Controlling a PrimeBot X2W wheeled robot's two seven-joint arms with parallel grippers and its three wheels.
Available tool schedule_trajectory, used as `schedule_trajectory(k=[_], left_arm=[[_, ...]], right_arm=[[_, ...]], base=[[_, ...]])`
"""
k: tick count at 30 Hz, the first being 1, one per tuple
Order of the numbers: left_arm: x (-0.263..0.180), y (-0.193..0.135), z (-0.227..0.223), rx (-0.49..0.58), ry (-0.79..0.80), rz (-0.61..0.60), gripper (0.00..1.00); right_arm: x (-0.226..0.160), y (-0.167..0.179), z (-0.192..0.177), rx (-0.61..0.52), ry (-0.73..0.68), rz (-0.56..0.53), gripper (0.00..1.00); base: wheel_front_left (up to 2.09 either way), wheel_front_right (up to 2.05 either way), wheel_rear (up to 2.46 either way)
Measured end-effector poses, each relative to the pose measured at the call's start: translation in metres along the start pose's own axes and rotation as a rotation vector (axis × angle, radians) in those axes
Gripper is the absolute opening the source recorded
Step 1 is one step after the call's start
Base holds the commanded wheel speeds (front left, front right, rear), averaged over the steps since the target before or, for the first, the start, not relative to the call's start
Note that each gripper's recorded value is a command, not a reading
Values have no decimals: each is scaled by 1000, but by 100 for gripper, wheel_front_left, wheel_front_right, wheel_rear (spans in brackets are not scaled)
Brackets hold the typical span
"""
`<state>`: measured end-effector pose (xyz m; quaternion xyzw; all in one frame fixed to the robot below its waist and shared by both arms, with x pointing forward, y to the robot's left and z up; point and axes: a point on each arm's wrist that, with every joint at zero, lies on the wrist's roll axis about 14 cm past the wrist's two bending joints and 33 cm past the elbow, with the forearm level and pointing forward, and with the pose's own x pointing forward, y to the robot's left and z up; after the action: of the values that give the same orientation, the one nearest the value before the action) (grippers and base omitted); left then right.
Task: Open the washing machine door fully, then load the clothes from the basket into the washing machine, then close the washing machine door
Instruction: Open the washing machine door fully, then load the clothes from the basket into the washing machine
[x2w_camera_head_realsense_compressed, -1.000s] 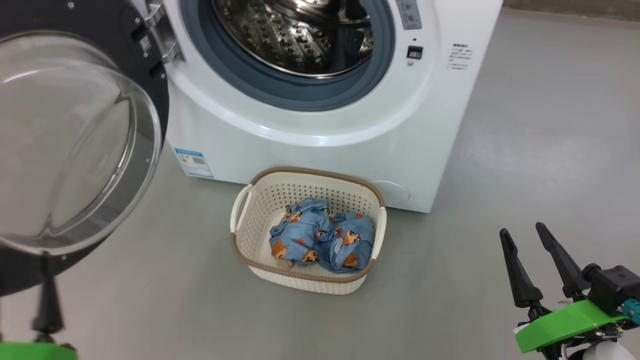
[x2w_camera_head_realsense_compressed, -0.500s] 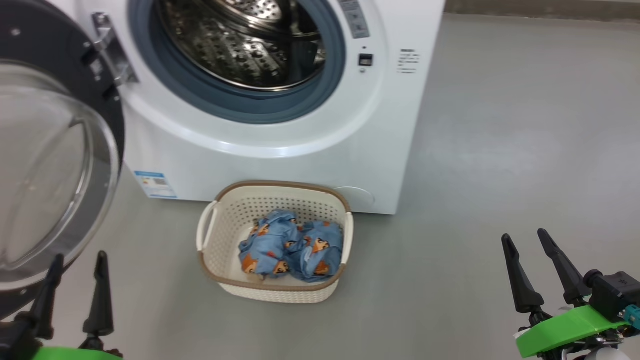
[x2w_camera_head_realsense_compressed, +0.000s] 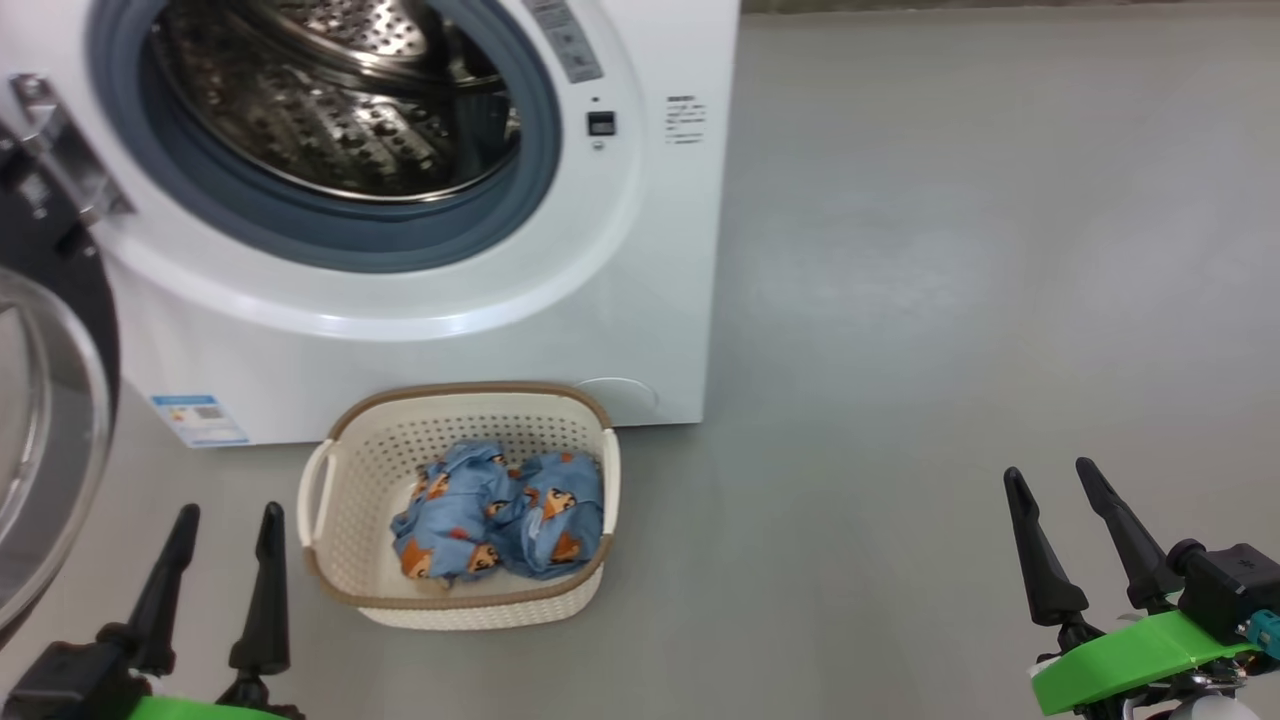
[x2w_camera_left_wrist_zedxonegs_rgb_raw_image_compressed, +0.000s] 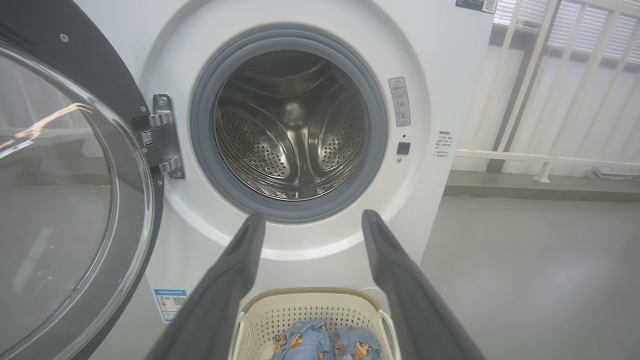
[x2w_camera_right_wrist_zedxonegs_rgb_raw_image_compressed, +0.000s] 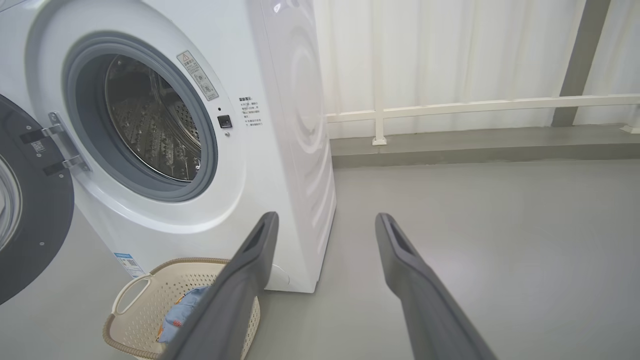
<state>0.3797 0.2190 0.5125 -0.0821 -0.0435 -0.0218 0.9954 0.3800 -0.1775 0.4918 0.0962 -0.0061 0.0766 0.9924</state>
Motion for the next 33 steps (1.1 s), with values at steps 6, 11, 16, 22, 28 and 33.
schedule_trajectory(k=[6, 11, 16, 22, 28, 33], left_arm=[[12, -30, -12, -42, 26, -75, 100], [17, -41, -17, -51, 36, -106, 100], [19, -52, -20, -65, 42, -129, 100], [13, -54, -27, -84, 64, -128, 100], [12, -52, -33, -104, 83, -117, 100], [12, -51, -38, -122, 96, -107, 100]], right_arm=[[-12, -17, 2, -3, -3, -56, 100], [-19, -25, 3, -6, -5, -85, 100], [-23, -30, 5, -7, -10, -101, 100], [-26, -32, 7, -9, -15, -111, 100], [-26, -34, 6, -8, -13, -118, 100], [-25, -37, 5, -6, -12, -127, 100]], base=[[0, 0, 0], [0, 0, 0], [0, 0, 0], [0, 0, 0], [0, 0, 0], [0, 0, 0]])
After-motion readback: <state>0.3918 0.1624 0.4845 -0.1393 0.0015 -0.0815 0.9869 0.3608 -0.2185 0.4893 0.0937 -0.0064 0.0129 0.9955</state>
